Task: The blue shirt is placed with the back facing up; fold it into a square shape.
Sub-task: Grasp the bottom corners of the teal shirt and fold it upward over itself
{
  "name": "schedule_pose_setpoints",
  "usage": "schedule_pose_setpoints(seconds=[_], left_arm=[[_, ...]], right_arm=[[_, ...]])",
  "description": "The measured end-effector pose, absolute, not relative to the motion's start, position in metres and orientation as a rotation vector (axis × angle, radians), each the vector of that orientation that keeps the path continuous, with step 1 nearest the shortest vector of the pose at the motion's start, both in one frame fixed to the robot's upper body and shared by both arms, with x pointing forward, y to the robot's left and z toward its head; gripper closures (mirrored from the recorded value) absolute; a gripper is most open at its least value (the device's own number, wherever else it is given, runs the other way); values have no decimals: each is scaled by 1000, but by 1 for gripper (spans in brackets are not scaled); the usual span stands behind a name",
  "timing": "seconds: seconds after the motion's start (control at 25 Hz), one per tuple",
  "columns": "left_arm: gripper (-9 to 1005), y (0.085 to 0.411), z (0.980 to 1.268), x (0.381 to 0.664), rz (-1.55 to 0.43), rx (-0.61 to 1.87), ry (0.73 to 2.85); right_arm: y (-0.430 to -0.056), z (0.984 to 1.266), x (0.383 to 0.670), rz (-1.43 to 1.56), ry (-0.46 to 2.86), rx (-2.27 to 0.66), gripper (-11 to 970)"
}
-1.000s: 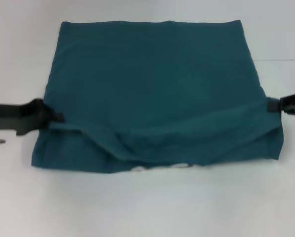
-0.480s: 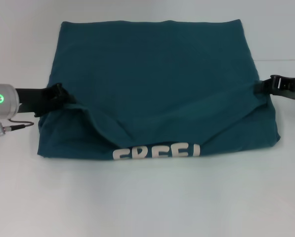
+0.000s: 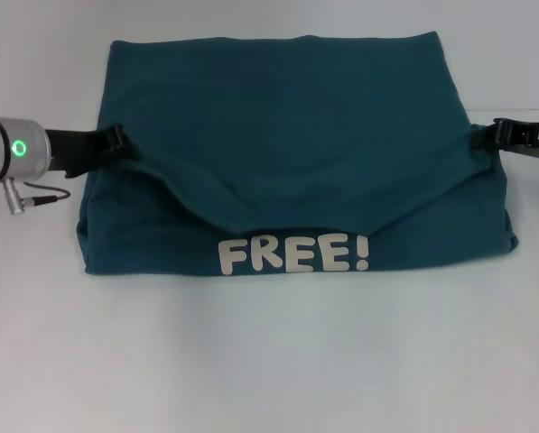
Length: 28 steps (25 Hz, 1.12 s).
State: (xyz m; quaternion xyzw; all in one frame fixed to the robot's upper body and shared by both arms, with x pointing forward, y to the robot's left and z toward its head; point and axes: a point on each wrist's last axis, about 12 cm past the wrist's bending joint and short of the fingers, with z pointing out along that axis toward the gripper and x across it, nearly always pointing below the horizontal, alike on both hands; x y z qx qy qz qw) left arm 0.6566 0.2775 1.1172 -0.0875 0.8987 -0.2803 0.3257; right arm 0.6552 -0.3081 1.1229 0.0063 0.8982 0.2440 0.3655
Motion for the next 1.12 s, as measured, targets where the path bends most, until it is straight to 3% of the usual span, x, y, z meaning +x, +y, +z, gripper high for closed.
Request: schedule_pose_setpoints(seconds=[0.64,1.12], left_arm=[[974,268,1123,679,-500,-166,2289],[975,264,1122,683,-457,-152,2277]], right_arm=[[-276,1121,687,365,2258,-55,797],[-257,1128,698,318,2226,-111,779]])
